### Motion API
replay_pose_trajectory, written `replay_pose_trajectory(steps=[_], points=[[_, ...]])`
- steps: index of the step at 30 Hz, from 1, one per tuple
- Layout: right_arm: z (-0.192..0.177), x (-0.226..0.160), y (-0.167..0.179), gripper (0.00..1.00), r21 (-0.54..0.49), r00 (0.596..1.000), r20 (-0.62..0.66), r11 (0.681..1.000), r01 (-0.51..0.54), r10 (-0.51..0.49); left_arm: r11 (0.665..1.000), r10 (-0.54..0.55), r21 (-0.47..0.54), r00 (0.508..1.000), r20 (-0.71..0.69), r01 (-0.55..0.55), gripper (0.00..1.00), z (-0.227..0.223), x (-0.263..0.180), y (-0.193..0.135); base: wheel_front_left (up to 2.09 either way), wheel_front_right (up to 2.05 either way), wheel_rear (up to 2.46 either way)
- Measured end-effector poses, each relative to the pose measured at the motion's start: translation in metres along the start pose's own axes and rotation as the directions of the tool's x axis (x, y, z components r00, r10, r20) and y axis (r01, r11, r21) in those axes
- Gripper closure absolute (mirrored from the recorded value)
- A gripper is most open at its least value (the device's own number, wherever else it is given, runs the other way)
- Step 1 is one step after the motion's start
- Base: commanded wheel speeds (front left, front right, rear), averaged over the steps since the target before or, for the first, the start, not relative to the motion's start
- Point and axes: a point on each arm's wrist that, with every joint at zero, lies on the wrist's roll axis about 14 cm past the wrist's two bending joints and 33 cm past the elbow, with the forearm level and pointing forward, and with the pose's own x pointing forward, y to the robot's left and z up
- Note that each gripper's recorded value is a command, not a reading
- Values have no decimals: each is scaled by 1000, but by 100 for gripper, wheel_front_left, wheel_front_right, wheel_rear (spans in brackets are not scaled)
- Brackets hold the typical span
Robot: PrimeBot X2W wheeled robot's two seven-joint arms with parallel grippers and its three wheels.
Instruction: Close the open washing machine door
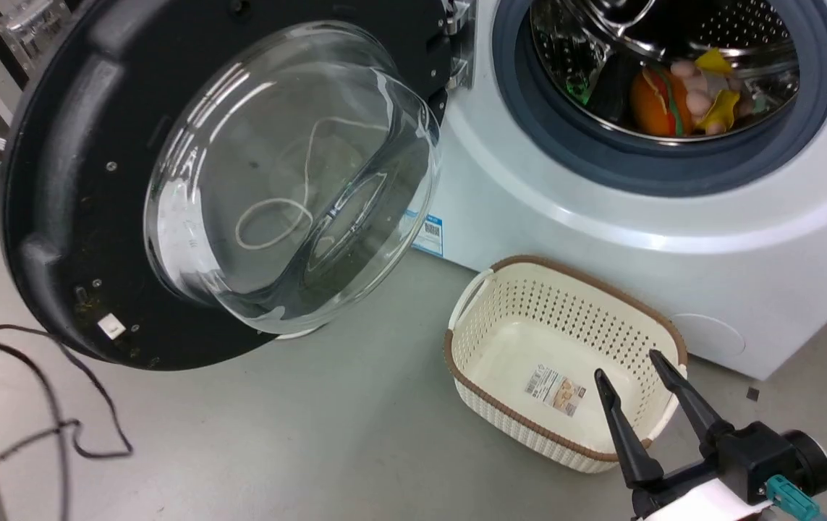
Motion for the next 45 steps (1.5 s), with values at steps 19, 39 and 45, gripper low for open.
replay_pose_trajectory(steps=[19,39,45], points=[[-5,8,10,0,20,999,17,999,-46,46,772,-204,-613,847,-491,-169,100,-74,-5,-7,0,0,0],[25,-6,-4,0,-8,995,97,999,37,-36,535,-659,-845,611,-439,-30,100,-79,-120,-93,0,0,0],[29,-22,-24,0,-26,989,99,994,111,-107,418,-757,-904,514,-403,-93,100,-106,-162,-140,0,0,0]])
